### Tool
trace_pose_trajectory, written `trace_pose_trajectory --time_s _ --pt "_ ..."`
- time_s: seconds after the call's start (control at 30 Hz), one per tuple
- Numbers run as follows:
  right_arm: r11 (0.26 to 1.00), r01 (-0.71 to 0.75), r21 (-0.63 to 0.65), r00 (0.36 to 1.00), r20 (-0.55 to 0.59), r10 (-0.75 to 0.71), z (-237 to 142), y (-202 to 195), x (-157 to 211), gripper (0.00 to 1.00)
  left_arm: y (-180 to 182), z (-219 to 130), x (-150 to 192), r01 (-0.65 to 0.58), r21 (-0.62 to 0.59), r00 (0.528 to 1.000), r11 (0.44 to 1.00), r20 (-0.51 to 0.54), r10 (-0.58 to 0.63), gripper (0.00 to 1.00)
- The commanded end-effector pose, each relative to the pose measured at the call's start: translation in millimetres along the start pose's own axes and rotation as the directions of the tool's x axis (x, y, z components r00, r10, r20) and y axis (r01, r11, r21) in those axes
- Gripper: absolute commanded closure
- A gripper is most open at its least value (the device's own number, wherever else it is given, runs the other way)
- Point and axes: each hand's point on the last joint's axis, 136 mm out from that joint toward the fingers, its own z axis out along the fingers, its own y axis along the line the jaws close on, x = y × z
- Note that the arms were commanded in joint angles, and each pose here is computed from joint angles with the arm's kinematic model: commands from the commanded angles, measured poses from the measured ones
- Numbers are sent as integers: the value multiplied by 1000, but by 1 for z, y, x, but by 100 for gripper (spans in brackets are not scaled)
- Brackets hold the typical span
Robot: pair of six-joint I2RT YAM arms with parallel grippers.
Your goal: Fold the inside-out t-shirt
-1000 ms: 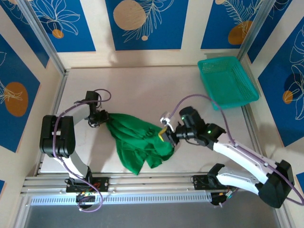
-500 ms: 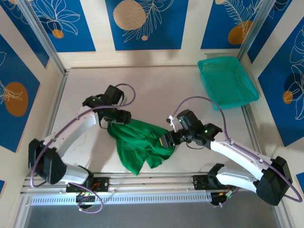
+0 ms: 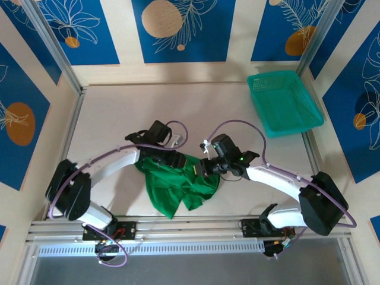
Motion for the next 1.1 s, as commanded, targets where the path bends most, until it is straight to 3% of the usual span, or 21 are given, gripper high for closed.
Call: trace_pose_trajectory --time_s 0.0,0.13,0.2,0.3,0.4,0.5,0.57,0.6,0.63,0.7,0.73,0.87,0.97,1.07 --pt "997 43 -67 996 80 -37 -17 25 -24 100 2 -11 -11 -60 -60 998 996 14 61 100" --pt "991 131 -33 973 198 -122 -79 46 -47 100 11 -82 -38 21 -152 973 988 231 15 100" --pt "987 160 10 946 282 -156 -119 51 -58 100 14 -125 -45 70 -152 924 986 382 -6 100" --pt "988 115 103 910 388 -147 -155 35 -63 100 43 -151 -36 177 -175 877 968 474 -74 100" --pt "992 23 125 916 394 -71 -145 1 -45 100 90 -123 -7 315 -164 862 935 461 -210 100" --pt "995 -81 55 966 251 65 -97 -25 -2 100 131 -79 36 466 -134 830 875 410 -379 100" --pt "984 -164 77 976 159 150 -73 -46 27 100 146 -59 61 514 -140 817 846 379 -433 100" --pt "977 -190 101 975 140 175 -68 -54 36 100 147 -53 68 517 -141 821 844 363 -442 100" --pt "967 -217 137 971 134 199 -66 -63 42 100 145 -48 74 512 -135 830 849 331 -448 90" --pt "952 -238 190 967 139 214 -71 -70 42 80 131 -47 74 480 -102 858 871 264 -442 47" --pt "961 -206 182 973 139 182 -76 -64 37 70 120 -49 71 462 -69 870 884 232 -436 38" --pt "994 -27 110 983 184 6 -95 -24 0 47 74 -69 46 298 -17 930 954 230 -286 31" --pt "995 51 80 983 171 -64 -87 -4 -19 45 40 -70 33 153 -42 971 987 190 -143 30" --pt "992 117 50 986 111 -122 -56 2 -21 45 24 -53 23 50 -66 985 997 171 -38 28"
